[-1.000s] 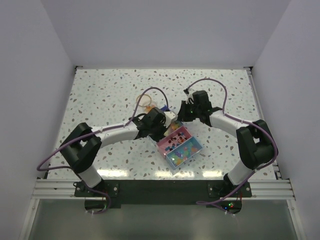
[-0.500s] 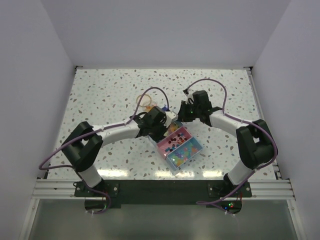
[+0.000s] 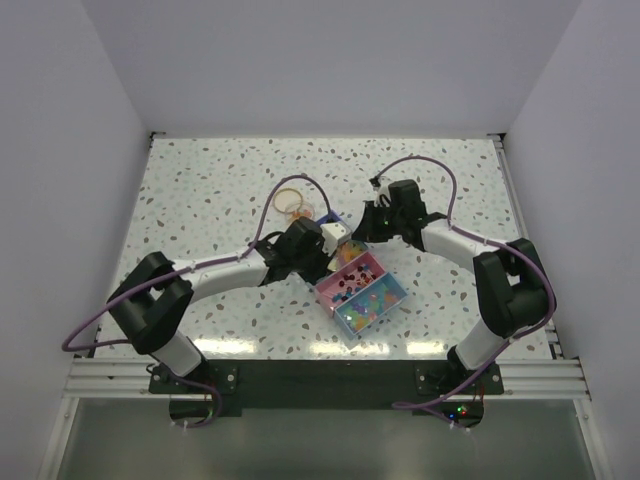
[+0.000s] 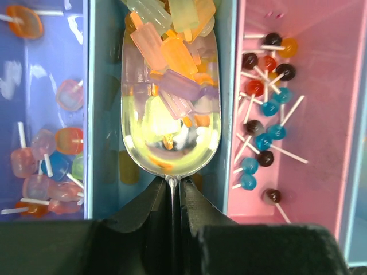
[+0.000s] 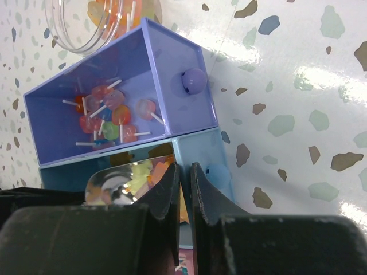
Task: Pack the candies
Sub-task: Scoop the fake candies from the storage box.
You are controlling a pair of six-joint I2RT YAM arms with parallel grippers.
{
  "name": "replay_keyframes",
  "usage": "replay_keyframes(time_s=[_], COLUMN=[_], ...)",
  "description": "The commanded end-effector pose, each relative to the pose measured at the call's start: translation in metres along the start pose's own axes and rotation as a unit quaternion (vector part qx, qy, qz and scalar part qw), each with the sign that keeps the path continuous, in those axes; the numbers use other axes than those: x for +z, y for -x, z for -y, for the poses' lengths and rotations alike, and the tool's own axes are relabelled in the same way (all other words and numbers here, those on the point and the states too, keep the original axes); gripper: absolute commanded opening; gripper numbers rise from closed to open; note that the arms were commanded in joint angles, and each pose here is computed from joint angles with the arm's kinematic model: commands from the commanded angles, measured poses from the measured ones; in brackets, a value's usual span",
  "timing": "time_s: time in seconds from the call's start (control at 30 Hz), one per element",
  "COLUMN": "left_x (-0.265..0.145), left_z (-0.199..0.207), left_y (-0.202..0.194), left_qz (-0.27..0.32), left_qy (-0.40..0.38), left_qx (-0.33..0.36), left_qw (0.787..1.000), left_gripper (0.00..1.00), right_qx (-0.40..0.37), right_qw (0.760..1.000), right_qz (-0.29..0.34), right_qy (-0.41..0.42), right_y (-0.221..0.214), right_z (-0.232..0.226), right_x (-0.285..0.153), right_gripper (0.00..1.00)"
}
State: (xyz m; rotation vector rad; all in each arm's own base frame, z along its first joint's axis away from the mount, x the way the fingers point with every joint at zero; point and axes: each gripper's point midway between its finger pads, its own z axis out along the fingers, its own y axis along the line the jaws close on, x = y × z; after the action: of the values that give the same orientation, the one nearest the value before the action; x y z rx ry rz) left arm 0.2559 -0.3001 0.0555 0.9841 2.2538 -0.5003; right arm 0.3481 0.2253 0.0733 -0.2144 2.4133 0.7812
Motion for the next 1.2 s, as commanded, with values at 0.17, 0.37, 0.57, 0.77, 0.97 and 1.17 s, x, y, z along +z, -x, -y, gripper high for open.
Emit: replay_keyframes(time_s=[0.17, 0.37, 0.57, 0.77, 0.97, 1.17], left_x=[-0.028, -0.027, -0.024, -0.024, -0.024, -0.028], left_z=[0.034, 0.033, 0.032, 0.029, 0.030, 0.029], left_y=[0.069, 0.055, 0.048, 0.044, 0.047, 0.050], left_qz=[0.138, 0.112, 0.104, 0.101, 0.107, 0.116], left_qy=[-0.077, -0.075, -0.073, -0.068, -0.070, -0.065], left_qx=[0.034, 0.039, 0.043, 0.050, 0.050, 0.055], left_qw=[0.987, 0.990, 0.991, 0.991, 0.991, 0.990], left_gripper=[0.00, 0.00, 0.00, 0.00, 0.00, 0.00], right_qx=[0.040, 0.035, 0.034, 0.033, 0.031, 0.032], right_qw=[0.986, 0.986, 0.988, 0.990, 0.994, 0.995], right_qz=[-0.119, -0.117, -0.119, -0.108, -0.084, -0.073], right_qy=[-0.113, -0.117, -0.091, -0.079, -0.066, -0.054], right_y=[-0.073, -0.068, -0.061, -0.046, -0.026, -0.016], right_z=[0.054, 0.056, 0.041, 0.029, 0.015, 0.006], right_x=[0.000, -0.003, -0.007, -0.017, -0.028, -0.035], right_gripper=[0.00, 0.00, 0.00, 0.16, 0.36, 0.45])
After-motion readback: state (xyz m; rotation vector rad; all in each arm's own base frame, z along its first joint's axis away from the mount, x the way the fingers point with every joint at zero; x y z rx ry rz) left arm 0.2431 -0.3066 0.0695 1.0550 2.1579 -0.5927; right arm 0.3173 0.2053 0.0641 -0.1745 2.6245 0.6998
